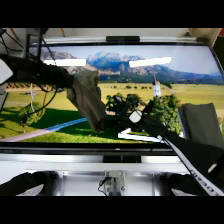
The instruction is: Fold the shirts.
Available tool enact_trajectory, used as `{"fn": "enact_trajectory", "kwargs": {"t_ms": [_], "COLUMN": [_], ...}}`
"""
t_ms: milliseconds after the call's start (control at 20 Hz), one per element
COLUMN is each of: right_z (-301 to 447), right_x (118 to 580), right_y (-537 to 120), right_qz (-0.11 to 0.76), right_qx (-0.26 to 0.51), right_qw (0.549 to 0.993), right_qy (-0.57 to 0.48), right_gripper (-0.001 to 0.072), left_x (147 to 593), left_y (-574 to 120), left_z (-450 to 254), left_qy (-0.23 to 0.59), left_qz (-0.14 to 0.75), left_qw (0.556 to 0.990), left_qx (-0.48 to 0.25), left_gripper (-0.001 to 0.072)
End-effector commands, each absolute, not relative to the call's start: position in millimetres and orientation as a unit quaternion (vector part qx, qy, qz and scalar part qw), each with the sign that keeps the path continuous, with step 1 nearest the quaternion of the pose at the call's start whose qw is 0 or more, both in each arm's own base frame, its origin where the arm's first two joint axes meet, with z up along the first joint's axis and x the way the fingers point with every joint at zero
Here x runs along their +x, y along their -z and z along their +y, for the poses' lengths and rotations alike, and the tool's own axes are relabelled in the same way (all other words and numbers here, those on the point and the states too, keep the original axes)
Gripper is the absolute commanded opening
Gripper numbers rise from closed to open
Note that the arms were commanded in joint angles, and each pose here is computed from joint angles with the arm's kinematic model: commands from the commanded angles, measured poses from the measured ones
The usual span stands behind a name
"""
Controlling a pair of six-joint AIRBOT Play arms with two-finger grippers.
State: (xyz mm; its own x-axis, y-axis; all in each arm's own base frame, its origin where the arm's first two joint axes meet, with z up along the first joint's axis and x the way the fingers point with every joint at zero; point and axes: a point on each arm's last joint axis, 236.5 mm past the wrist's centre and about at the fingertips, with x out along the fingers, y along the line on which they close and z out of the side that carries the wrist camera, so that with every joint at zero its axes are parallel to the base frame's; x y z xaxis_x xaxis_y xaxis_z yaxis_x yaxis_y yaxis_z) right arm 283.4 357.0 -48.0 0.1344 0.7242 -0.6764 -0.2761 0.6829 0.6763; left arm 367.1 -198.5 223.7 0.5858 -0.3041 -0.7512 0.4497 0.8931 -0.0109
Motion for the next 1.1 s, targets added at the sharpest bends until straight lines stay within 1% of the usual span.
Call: {"fn": "enact_trajectory", "kwargs": {"t_ms": [0,150,200,250,300,350,500,600,650,750,850,900,950,1050], "right_z": [357,354,354,354,355,356,353,337,320,270,201,169,142,110], "right_x": [300,313,314,313,313,313,322,342,355,372,376,366,345,289], "right_y": [48,51,55,59,62,62,39,-13,-49,-143,-261,-331,-397,-495], "right_qz": [0.534,0.533,0.539,0.546,0.552,0.554,0.533,0.481,0.447,0.368,0.252,0.170,0.085,-0.051], "right_qx": [0.201,0.238,0.252,0.264,0.278,0.284,0.273,0.236,0.215,0.158,0.128,0.126,0.118,0.096], "right_qw": [0.752,0.758,0.753,0.747,0.741,0.738,0.750,0.783,0.803,0.847,0.903,0.930,0.949,0.963], "right_qy": [-0.330,-0.293,-0.281,-0.270,-0.262,-0.259,-0.282,-0.317,-0.330,-0.351,-0.322,-0.302,-0.280,-0.246], "right_gripper": [0.0627,0.0620,0.0502,0.0306,0.0163,0.0063,0.0062,0.0062,0.0062,0.0062,0.0062,0.0062,0.0062,0.0062], "left_x": [365,364,363,363,363,363,363,365,365,362,343,326,308,261], "left_y": [-226,-230,-231,-232,-232,-232,-233,-243,-260,-317,-393,-433,-470,-539], "left_z": [-197,-196,-196,-196,-196,-196,-196,-195,-195,-195,-195,-195,-196,-197], "left_qy": [0.213,0.214,0.214,0.214,0.214,0.214,0.215,0.225,0.228,0.234,0.249,0.262,0.277,0.317], "left_qz": [0.400,0.396,0.395,0.394,0.394,0.394,0.392,0.374,0.355,0.293,0.204,0.151,0.096,-0.028], "left_qw": [0.887,0.889,0.889,0.889,0.889,0.889,0.890,0.892,0.899,0.922,0.943,0.951,0.955,0.948], "left_qx": [0.091,0.090,0.090,0.090,0.090,0.090,0.093,0.118,0.116,0.100,0.081,0.068,0.053,0.012], "left_gripper": [0.0046,0.0045,0.0045,0.0045,0.0045,0.0045,0.0045,0.0045,0.0045,0.0045,0.0045,0.0045,0.0046,0.0045]}}
